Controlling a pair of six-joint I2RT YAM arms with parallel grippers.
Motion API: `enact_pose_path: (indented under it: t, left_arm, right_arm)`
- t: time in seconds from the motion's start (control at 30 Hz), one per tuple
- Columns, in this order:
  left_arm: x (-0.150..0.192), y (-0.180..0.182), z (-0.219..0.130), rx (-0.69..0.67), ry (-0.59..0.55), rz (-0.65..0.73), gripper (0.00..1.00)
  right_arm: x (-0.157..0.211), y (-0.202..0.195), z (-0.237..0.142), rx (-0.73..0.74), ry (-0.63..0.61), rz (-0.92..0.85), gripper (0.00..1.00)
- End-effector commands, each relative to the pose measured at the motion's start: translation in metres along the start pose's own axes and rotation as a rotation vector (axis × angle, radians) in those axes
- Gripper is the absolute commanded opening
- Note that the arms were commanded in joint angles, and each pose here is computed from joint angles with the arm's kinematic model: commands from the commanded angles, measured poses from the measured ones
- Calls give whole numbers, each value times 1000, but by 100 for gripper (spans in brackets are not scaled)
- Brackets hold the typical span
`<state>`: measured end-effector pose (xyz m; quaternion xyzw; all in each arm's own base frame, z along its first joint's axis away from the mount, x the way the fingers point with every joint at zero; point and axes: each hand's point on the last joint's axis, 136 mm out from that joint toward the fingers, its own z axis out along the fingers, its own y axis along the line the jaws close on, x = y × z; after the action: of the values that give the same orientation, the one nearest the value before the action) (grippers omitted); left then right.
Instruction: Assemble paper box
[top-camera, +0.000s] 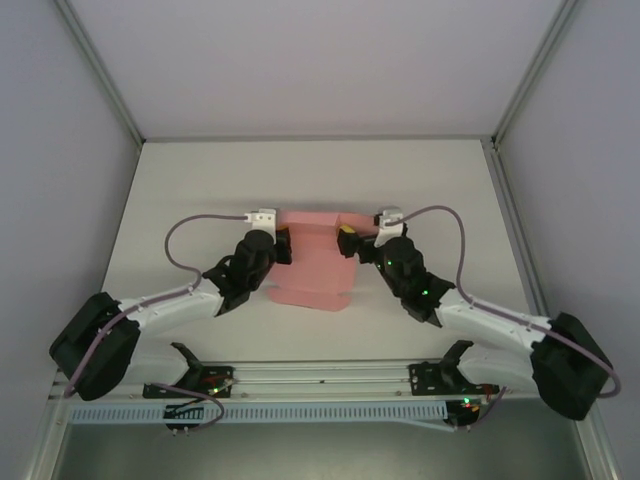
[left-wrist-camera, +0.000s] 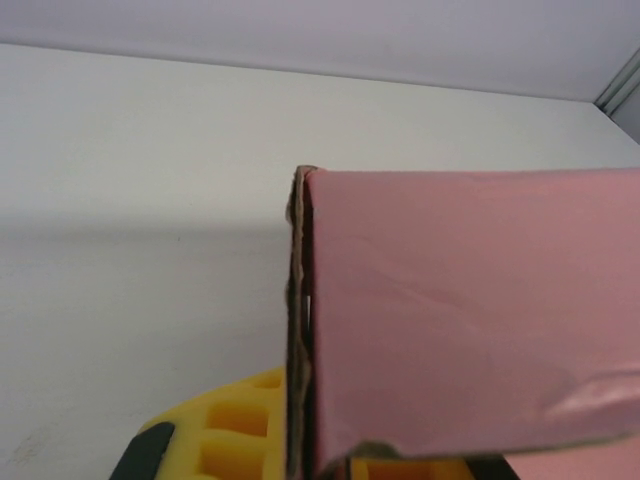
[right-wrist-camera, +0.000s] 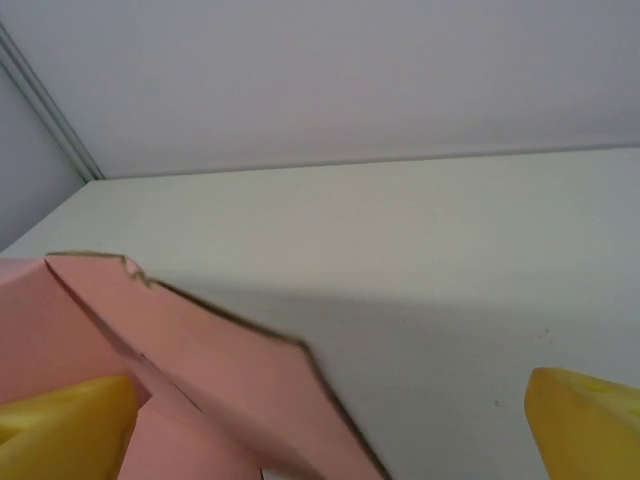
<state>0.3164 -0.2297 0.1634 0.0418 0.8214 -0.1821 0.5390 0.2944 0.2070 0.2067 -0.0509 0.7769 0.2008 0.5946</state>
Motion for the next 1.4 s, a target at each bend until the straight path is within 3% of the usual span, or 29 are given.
enact_pose_path:
  t: [0.0, 0.27, 0.6, 0.83, 1.0, 1.13, 1.37]
  left_arm:
    - [-11, 13, -4, -42, -33, -40, 0]
    - [-17, 14, -9, -23, -41, -44, 0]
    - [-12, 9, -11, 13, -21, -36, 0]
    - [-6, 10, -7, 10, 0, -34, 0]
    - [-6, 6, -5, 27, 4, -35, 0]
    - [-6, 4, -5, 36, 5, -45, 0]
    - [-7, 3, -8, 45, 2, -67, 0]
  right_arm:
    - [14, -26, -21, 89, 46, 74, 100]
    - [48, -69, -49, 248, 139, 111, 100]
    - [37, -70, -11, 299, 136, 56, 100]
    - [14, -27, 12, 113, 126, 46, 100]
    - [25, 12, 21, -88, 209, -15, 100]
    - [38, 19, 32, -108, 258, -33, 100]
    - [40, 16, 48, -68, 222, -4, 100]
